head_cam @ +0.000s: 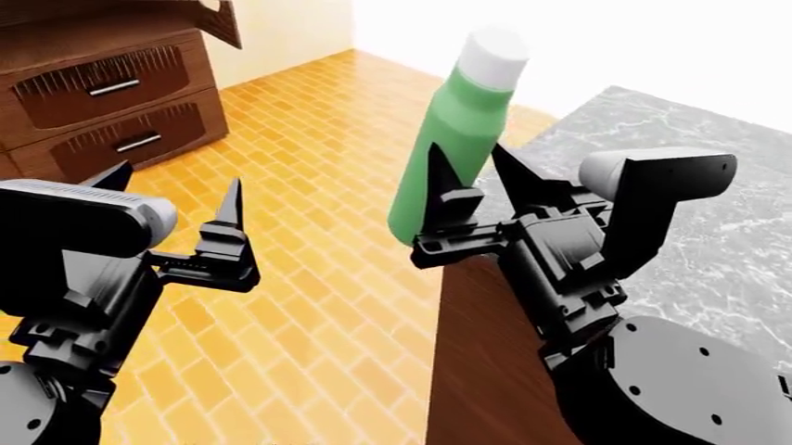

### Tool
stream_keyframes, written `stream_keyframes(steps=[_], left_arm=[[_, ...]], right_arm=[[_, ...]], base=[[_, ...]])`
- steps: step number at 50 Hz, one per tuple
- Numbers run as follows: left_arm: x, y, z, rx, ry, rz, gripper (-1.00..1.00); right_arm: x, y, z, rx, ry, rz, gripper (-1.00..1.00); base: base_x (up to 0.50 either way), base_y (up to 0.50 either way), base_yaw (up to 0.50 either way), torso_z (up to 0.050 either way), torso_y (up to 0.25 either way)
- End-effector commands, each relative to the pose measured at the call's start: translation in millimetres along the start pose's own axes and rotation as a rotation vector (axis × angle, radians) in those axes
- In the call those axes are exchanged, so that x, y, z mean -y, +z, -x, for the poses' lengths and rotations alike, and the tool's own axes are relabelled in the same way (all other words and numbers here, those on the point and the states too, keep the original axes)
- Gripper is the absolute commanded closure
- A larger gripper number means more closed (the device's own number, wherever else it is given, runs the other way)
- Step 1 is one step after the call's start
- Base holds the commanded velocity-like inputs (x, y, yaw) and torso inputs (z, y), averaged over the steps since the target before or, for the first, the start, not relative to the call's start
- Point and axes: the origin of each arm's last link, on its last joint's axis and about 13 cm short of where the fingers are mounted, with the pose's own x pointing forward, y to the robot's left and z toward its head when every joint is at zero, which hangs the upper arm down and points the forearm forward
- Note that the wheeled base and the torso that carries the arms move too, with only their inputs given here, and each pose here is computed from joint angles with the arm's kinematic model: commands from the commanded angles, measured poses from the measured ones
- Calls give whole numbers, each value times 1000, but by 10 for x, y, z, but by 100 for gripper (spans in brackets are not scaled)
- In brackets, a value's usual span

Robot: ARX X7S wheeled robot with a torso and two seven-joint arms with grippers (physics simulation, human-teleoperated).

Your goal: Pick the water bottle from the counter and place it in the cabinet.

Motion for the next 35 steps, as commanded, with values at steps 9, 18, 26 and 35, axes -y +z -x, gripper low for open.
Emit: stream_keyframes(steps=[9,18,26,35], left_arm=[[20,-7,-15,2,-4,1,-100],[26,-10,-15,1,-6,-4,-100],[25,-16,-20,-1,-7,-3,-100],[24,-9,-10,4,-7,-4,-100]], right_arm=[[6,17,11,38,3,9,100],[4,15,14,36,5,11,100],[1,16,2,35,8,8,100],[-12,29,11,40,9,6,100]], base=[[58,-56,496,0,1],[61,-53,496,0,0],[64,-50,496,1,1],[68,-47,496,0,1]])
